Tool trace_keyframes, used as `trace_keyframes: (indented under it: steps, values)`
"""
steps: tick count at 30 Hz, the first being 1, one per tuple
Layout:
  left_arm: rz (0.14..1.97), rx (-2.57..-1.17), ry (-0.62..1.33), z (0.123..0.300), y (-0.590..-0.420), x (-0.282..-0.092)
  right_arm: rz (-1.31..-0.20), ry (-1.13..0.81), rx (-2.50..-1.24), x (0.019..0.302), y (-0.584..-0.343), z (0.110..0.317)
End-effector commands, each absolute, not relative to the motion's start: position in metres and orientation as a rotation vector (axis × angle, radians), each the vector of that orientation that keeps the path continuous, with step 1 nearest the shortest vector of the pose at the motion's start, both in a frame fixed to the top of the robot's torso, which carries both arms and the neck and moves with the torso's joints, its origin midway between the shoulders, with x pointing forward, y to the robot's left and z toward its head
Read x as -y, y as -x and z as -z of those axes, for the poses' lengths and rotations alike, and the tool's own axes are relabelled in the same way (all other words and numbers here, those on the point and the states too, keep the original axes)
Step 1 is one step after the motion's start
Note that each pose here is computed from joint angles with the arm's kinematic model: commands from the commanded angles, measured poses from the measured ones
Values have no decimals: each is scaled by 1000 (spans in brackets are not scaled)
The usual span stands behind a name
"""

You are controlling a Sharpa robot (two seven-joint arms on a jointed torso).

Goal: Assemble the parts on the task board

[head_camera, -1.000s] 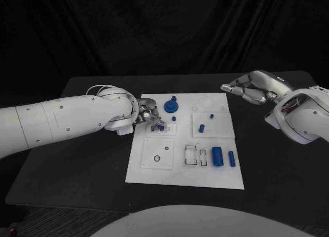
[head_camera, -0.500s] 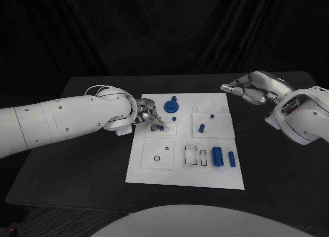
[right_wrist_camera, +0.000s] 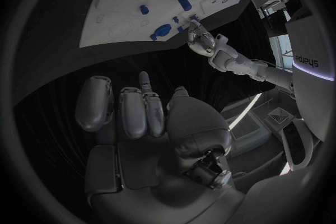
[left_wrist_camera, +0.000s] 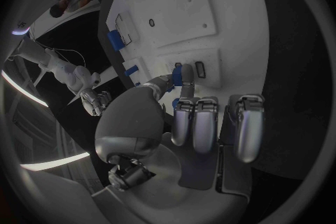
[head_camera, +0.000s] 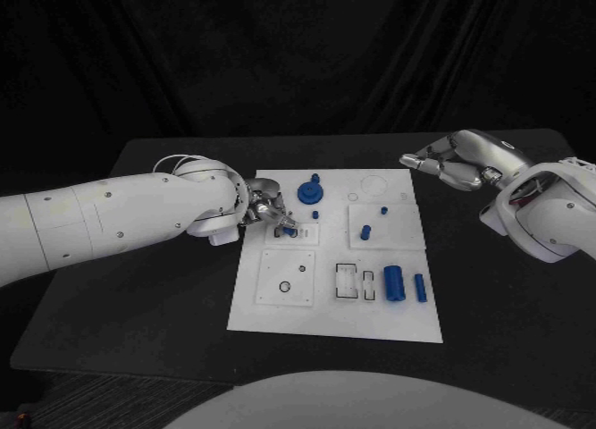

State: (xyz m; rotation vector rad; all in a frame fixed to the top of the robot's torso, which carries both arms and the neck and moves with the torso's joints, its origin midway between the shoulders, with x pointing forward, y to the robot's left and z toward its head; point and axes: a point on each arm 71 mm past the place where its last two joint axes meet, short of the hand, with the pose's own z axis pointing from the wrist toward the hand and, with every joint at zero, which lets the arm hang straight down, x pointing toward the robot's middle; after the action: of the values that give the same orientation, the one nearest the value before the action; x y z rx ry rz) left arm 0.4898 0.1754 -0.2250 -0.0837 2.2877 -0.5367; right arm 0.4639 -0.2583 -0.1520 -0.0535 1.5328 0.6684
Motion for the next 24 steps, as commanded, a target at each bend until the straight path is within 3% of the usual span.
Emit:
trace_keyframes:
  steps: [1,24]
  values:
    - [550,-2304,66,227,-488,-173,-652,39,-1543,260,-464,153]
    - [552,-2314,58,229,-487,-171,-647,38,-1557,259,-465,155]
